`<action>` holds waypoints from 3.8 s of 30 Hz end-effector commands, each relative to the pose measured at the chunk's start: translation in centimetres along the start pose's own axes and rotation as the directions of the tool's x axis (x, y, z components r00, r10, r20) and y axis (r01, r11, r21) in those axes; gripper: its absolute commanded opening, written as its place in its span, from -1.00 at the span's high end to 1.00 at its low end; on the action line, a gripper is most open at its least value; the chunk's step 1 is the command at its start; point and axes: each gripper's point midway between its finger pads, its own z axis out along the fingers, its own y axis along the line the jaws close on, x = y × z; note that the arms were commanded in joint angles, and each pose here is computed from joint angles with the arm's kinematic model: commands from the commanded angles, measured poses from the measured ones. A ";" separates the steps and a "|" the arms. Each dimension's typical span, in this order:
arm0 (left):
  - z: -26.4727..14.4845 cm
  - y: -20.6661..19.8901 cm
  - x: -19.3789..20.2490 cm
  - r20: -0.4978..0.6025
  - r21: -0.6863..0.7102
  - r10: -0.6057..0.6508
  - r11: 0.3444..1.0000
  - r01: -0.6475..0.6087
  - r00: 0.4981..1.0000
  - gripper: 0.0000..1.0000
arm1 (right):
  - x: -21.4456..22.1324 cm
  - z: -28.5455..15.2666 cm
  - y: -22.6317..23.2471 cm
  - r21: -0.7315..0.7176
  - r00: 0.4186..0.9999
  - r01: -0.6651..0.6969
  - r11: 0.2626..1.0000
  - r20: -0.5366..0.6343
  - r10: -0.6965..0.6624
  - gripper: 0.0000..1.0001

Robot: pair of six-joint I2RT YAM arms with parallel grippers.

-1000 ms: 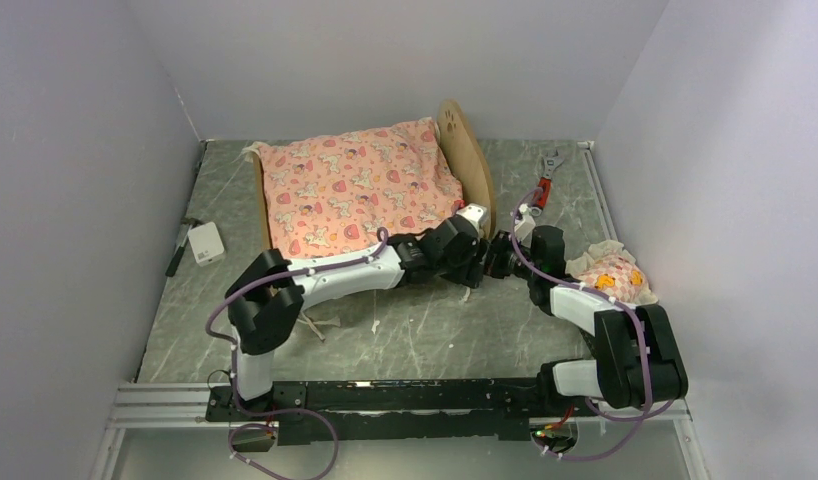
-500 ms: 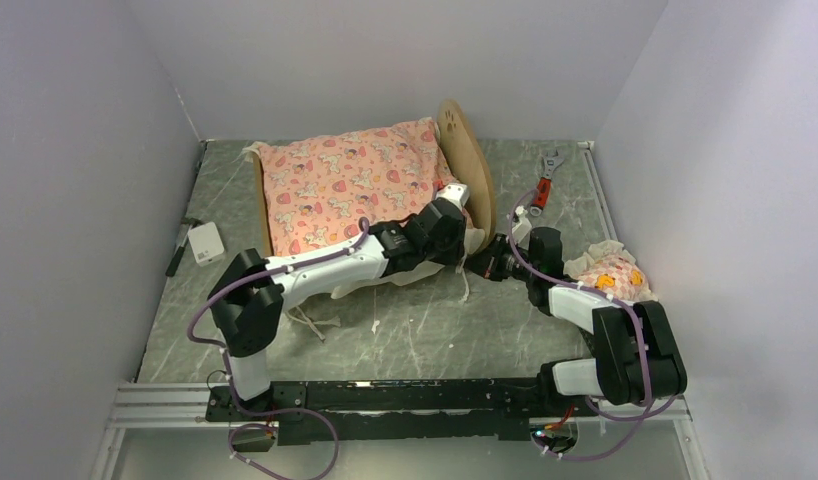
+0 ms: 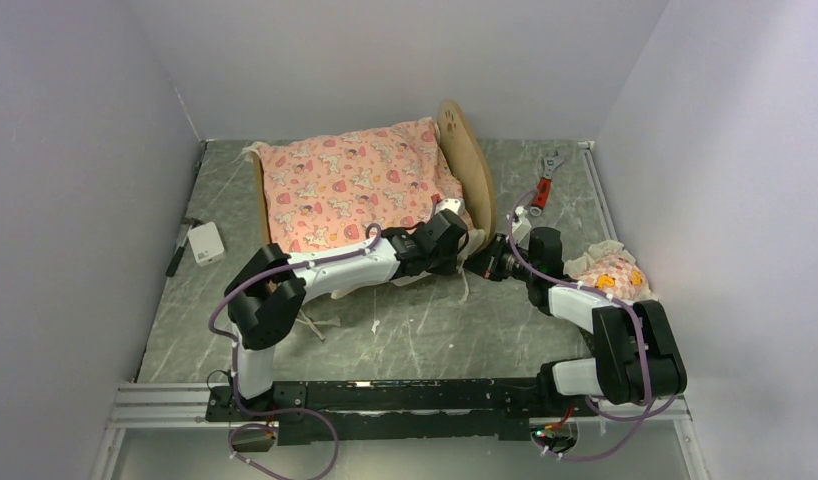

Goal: Set up the pet bed

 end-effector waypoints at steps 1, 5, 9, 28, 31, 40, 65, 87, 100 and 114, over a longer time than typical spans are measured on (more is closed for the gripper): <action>-0.1 -0.6 -1.1 0.042 0.026 -0.080 0.997 0.079 0.996 0.46 | -0.6 0.2 0.7 -0.038 0.999 0.028 0.999 0.025 -0.027 1.00; 0.1 -1.0 -1.1 0.039 0.052 -0.091 0.995 0.089 0.995 0.34 | -0.6 0.2 0.7 -0.043 0.999 0.024 0.999 0.024 -0.023 1.00; 0.3 -1.1 -0.9 0.034 0.059 -0.102 0.993 0.100 0.994 0.29 | -0.6 0.2 0.8 -0.051 0.999 0.021 0.998 0.026 -0.020 1.00; 0.6 -1.0 -1.1 0.061 0.073 -0.113 0.991 0.108 0.992 0.36 | -0.4 0.3 0.3 -0.035 0.999 -0.007 0.999 0.042 0.008 1.00; 0.6 -1.2 -1.6 0.074 0.077 -0.112 0.991 0.106 0.991 0.36 | -0.4 0.3 0.4 -0.041 0.999 -0.011 0.999 0.039 0.013 1.00; -0.8 0.4 -3.4 0.186 0.026 -0.113 0.994 0.110 0.976 0.53 | -0.6 0.2 0.2 -0.022 0.999 -0.005 1.000 0.053 0.006 1.00; 3.5 2.0 -3.2 0.173 -0.141 -0.058 0.987 0.083 0.983 0.24 | -1.2 -0.1 -0.1 0.016 0.996 -0.009 1.000 0.094 0.007 1.00; 2.9 -1.7 -4.7 0.226 0.057 -0.044 0.998 0.032 0.973 0.15 | -0.9 -0.4 -1.3 0.076 0.994 -0.016 0.997 0.106 0.008 1.00; 4.5 -1.8 -4.2 0.204 0.036 -0.044 0.999 0.037 0.978 0.69 | -1.0 -0.5 -1.1 0.072 0.993 -0.014 0.997 0.115 0.006 1.00; 1.7 -2.2 -4.2 0.187 0.085 -0.059 0.995 0.044 0.981 1.00 | -3.8 -0.5 -2.2 0.160 0.970 -0.108 0.981 0.233 0.069 1.00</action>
